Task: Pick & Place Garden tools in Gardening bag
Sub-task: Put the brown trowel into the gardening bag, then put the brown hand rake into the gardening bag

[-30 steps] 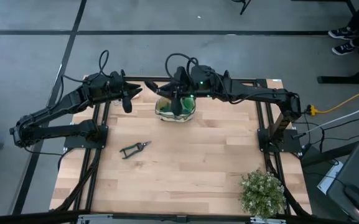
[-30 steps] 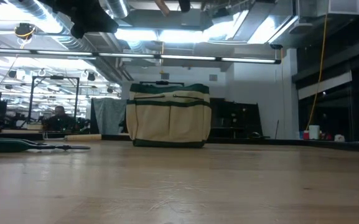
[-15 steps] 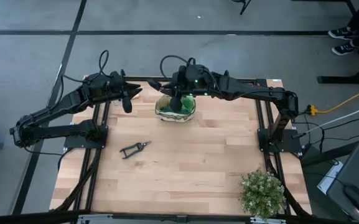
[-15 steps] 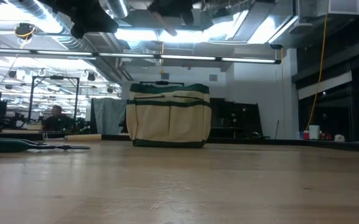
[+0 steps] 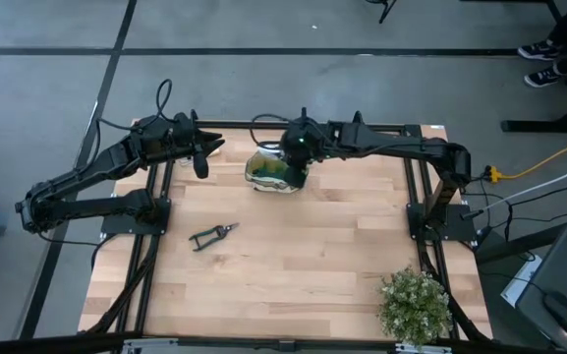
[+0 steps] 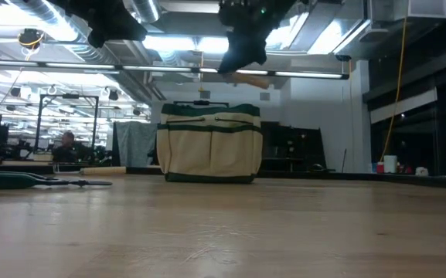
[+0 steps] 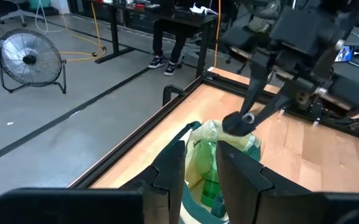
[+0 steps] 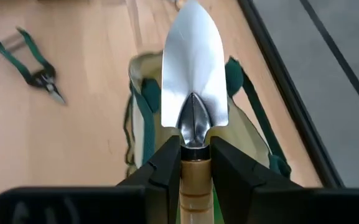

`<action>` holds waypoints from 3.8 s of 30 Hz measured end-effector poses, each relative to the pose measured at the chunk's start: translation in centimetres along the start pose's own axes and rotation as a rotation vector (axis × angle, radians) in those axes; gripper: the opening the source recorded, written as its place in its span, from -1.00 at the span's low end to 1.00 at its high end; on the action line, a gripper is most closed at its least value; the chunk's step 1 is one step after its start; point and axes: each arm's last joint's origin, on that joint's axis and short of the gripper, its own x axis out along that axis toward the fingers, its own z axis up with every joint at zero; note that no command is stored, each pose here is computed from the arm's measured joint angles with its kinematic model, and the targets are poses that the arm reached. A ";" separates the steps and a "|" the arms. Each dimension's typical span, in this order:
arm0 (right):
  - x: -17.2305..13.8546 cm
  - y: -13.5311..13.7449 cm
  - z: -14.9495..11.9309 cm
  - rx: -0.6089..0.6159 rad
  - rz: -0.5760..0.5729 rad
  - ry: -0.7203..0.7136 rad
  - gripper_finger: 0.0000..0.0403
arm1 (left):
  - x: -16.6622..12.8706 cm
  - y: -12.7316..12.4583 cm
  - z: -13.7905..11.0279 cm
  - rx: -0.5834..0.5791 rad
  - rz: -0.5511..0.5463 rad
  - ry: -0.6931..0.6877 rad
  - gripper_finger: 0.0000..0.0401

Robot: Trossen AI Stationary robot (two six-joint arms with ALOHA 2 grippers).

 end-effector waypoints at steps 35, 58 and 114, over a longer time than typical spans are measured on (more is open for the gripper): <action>1.8 0.0 -0.7 -0.240 -0.020 -0.065 -0.50 | 0.0 0.0 0.0 0.000 0.000 0.000 -0.57; 1.8 -0.5 -0.8 -0.094 -0.016 -0.065 -0.20 | 0.0 0.0 0.0 0.000 0.000 0.000 -0.57; -2.2 9.3 -3.6 -0.107 0.338 0.171 -0.21 | 0.0 0.0 0.0 0.000 0.000 0.000 -0.57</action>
